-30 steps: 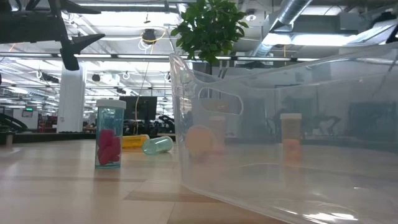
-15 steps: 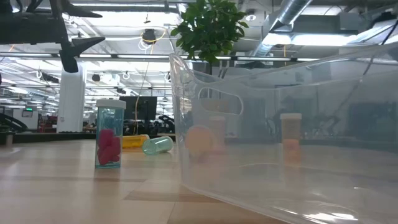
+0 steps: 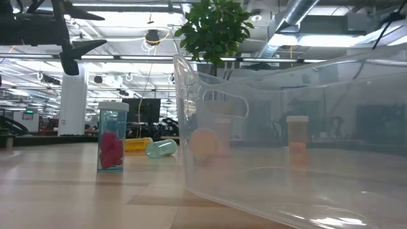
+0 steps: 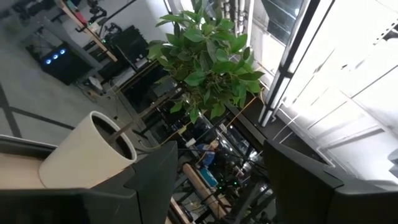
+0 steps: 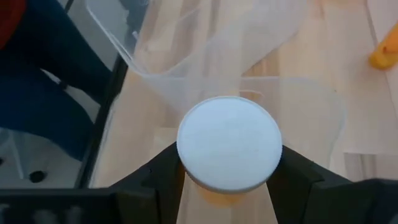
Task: Pick and place medicine bottles into bin by pill shape (circle, oval)
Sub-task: Put the top big orange pill bottle into the right transparent bin
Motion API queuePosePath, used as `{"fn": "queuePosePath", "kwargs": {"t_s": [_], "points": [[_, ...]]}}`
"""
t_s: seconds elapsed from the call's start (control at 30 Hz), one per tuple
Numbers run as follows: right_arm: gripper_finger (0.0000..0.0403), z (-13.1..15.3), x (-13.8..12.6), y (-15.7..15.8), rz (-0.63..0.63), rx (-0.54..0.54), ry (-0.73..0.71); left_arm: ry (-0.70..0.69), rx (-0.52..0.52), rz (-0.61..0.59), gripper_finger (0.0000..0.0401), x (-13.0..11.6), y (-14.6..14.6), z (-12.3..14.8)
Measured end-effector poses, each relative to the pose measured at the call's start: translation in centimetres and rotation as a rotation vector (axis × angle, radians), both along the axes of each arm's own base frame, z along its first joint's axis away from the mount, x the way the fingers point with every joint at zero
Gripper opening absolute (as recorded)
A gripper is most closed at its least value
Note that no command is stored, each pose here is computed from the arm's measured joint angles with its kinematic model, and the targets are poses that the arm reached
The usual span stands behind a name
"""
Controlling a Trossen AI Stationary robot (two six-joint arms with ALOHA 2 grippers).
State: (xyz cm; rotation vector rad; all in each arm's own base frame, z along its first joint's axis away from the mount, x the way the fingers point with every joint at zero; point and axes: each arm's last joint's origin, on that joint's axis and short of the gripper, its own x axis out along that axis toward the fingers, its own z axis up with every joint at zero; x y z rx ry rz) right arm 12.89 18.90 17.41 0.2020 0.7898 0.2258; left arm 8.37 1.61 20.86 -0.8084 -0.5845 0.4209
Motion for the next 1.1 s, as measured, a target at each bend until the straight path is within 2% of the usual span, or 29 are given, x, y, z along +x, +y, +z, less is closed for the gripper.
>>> {"fn": "queuePosePath", "kwargs": {"t_s": [0.23, 0.43, 0.77, 1.1], "points": [[0.0202, -1.6, 0.5, 0.7, 0.029, -0.091, 0.0, -0.014, -0.019, -0.008, 0.023, 0.0, 0.0, 0.0], [0.0206, -2.8, 0.7, 1.0, 0.021, -0.123, 0.014, -0.02, -0.027, -0.012, 0.023, 0.0, 0.0, 0.0], [0.0214, -2.8, 0.8, 1.3, 0.015, -0.095, 0.012, -0.021, -0.027, -0.012, 0.023, 0.0, 0.0, 0.0], [0.0275, -2.5, 1.0, 1.5, -0.03, -0.028, 0.029, -0.021, -0.024, -0.019, 0.023, 0.0, 0.0, 0.0]]}}
